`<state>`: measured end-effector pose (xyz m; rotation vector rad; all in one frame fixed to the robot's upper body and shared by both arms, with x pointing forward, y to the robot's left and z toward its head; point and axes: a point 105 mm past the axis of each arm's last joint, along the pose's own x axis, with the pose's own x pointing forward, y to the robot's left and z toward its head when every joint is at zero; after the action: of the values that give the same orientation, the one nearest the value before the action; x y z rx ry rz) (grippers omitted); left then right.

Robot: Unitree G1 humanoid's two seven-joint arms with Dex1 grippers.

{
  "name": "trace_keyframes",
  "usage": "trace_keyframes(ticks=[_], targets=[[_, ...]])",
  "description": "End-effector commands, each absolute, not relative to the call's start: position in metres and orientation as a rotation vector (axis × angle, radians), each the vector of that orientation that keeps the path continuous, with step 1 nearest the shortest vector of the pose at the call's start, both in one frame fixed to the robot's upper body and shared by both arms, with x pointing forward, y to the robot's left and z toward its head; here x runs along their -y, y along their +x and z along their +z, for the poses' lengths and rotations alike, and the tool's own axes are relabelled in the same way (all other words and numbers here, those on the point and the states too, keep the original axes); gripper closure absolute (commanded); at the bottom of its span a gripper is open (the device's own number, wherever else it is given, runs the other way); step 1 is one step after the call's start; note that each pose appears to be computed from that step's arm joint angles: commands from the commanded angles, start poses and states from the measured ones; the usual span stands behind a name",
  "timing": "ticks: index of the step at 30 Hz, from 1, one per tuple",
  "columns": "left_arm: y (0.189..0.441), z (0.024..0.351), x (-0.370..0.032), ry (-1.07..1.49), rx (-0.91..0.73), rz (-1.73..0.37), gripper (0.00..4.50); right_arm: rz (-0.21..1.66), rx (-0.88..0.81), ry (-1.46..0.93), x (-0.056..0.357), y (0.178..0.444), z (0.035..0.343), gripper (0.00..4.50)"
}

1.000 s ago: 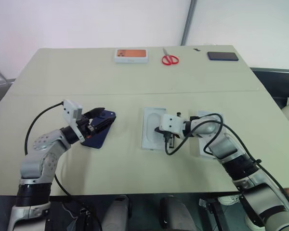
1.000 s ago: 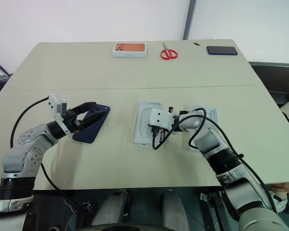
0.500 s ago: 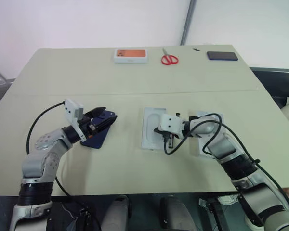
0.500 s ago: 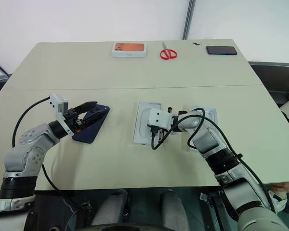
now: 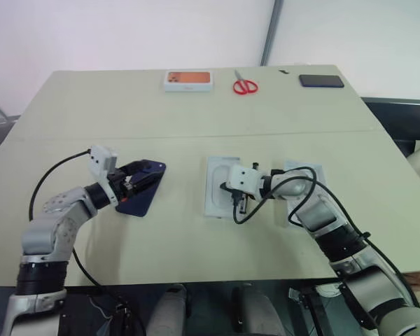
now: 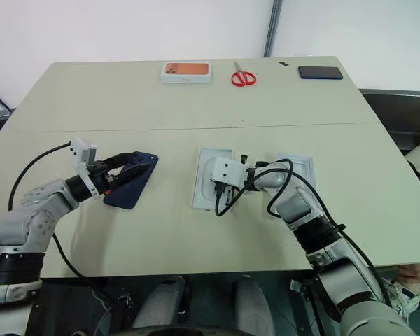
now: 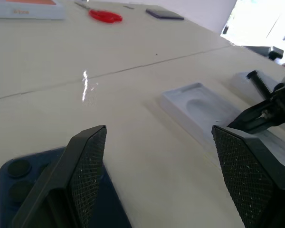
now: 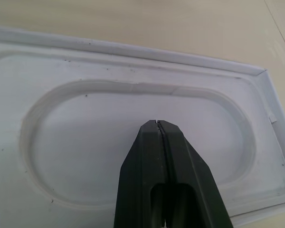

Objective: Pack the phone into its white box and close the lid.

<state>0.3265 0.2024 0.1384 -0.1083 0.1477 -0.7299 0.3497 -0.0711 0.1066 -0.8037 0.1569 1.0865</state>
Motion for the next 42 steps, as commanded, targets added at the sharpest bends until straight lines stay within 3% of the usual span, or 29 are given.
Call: trace_keyframes(ticks=[1, 5, 12, 25, 42], targets=[[0.329, 0.147, -0.224, -0.165, -0.19, -0.702, 0.75, 1.071, -0.026, -0.752, 0.064, 0.356, 0.149, 4.48], [0.336, 0.15, -0.254, -0.161, -0.234, -0.644, 0.75, 1.084, 0.045, -0.682, 0.049, 0.355, 0.168, 4.48], [0.337, 0.132, -0.283, -0.294, -0.422, -0.603, 0.75, 1.124, 0.07, -0.686, -0.003, 0.351, 0.163, 4.48], [0.329, 0.09, -0.265, -0.295, -0.648, -0.717, 0.75, 1.191, -0.11, -0.795, -0.061, 0.345, 0.114, 4.48], [0.339, 0.057, -0.239, -0.288, -0.755, -0.764, 0.75, 1.132, -0.153, -0.764, -0.074, 0.356, 0.111, 4.48]])
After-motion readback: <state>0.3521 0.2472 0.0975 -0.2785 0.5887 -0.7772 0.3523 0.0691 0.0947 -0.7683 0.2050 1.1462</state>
